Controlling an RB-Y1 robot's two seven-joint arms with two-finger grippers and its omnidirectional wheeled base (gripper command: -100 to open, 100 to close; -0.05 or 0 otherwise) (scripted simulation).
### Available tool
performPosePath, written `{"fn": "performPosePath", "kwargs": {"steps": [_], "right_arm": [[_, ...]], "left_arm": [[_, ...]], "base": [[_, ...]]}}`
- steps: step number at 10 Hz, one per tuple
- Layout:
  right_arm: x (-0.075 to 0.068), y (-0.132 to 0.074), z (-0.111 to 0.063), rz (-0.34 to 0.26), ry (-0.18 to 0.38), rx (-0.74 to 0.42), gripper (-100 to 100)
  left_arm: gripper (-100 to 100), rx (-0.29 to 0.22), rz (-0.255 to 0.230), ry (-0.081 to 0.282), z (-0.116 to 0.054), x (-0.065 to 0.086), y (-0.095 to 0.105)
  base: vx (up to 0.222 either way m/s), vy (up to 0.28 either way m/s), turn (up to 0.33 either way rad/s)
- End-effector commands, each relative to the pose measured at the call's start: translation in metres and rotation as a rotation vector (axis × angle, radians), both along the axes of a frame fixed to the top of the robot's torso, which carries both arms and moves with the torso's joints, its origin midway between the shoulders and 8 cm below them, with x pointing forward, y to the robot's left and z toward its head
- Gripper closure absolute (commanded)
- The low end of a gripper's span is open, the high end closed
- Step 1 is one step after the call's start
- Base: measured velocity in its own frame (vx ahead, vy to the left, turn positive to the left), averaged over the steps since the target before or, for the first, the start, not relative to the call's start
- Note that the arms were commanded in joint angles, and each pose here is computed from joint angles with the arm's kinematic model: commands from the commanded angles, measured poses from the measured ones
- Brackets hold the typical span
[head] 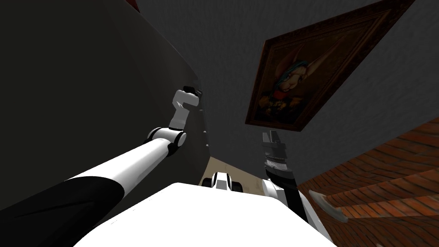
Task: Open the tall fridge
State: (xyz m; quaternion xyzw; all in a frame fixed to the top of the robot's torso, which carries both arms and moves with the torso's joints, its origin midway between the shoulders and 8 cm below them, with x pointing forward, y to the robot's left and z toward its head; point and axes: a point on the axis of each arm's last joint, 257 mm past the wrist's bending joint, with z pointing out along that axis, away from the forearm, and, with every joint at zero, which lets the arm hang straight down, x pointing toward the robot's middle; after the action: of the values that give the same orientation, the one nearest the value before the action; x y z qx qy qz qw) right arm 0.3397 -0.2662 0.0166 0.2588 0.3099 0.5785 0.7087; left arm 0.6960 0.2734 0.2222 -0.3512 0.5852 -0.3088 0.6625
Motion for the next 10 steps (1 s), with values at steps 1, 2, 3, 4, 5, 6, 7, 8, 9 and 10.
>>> {"fn": "performPosePath", "kwargs": {"steps": [1, 2, 3, 4, 5, 6, 7, 8, 9, 10], "right_arm": [[0.0, 0.0, 0.0, 0.0, 0.0, 0.0, 0], [0.0, 0.0, 0.0, 0.0, 0.0, 0.0, 0], [0.0, 0.0, 0.0, 0.0, 0.0, 0.0, 0], [0.0, 0.0, 0.0, 0.0, 0.0, 0.0, 0], [0.0, 0.0, 0.0, 0.0, 0.0, 0.0, 0], [0.0, 0.0, 0.0, 0.0, 0.0, 0.0, 0], [0.0, 0.0, 0.0, 0.0, 0.0, 0.0, 0], [0.0, 0.0, 0.0, 0.0, 0.0, 0.0, 0], [0.0, 0.0, 0.0, 0.0, 0.0, 0.0, 0], [0.0, 0.0, 0.0, 0.0, 0.0, 0.0, 0]], "left_arm": [[-100, -0.007, 0.006, -0.067, 0.036, -0.01, 0.009], [-100, -0.007, 0.006, -0.067, 0.036, -0.01, 0.009], [-100, -0.008, 0.039, -0.027, 0.037, -0.008, 0.025], [-100, -0.009, 0.035, -0.041, 0.046, -0.01, 0.022], [-100, -0.013, 0.066, 0.0, 0.046, -0.009, 0.039], [-100, -0.014, 0.058, -0.022, 0.061, -0.012, 0.033], [-100, -0.014, 0.056, -0.027, 0.064, -0.013, 0.032], [-100, -0.014, 0.056, -0.027, 0.064, -0.013, 0.032], [-100, -0.014, 0.056, -0.027, 0.064, -0.013, 0.032], [-100, -0.021, 0.086, 0.016, 0.062, -0.012, 0.049]], "base": [[0.005, 0.01, -0.019], [0.039, 0.018, -0.019], [0.053, 0.014, -0.072], [0.017, -0.011, -0.026], [0.006, -0.047, -0.054], [-0.004, -0.043, -0.031], [0.005, -0.019, 0.012], [-0.001, 0.002, 0.022], [-0.007, 0.01, -0.004], [0.013, -0.011, -0.067]]}}
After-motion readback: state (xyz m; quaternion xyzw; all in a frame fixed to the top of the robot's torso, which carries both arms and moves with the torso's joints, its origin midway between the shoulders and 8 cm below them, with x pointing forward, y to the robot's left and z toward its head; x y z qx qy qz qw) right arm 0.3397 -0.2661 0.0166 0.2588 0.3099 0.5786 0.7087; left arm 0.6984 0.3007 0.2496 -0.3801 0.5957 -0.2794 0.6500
